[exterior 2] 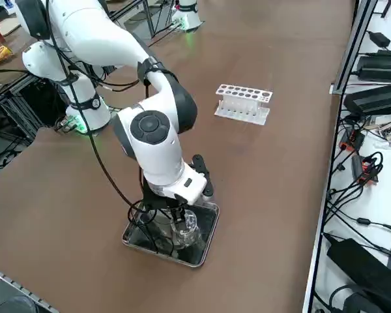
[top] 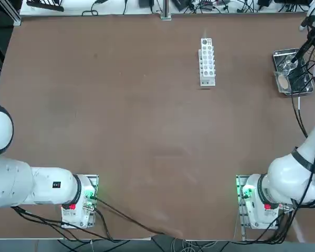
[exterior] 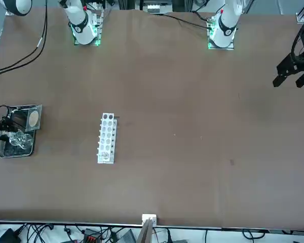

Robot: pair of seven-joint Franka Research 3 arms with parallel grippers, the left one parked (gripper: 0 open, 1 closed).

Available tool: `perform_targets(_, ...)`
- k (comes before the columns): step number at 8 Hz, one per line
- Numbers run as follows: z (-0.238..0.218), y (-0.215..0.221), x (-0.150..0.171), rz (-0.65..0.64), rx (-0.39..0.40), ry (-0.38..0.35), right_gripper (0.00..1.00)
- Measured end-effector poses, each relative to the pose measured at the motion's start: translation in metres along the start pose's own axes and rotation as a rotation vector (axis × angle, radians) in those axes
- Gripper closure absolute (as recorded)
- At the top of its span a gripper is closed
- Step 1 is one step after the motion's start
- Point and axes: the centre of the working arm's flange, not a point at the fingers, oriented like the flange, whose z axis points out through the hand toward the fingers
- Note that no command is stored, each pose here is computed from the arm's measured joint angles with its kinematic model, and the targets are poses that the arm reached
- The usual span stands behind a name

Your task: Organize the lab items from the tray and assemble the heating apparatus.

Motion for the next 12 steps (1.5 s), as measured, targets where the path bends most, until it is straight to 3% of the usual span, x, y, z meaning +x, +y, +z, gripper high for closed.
perform_targets(8,-0.0014,0.0015,0.0005,-0.001,-0.008,0.002,0.69)
perform_targets(12,-0.0039,0.0025,0.0026,-0.032,-0.014,0.005,0.7)
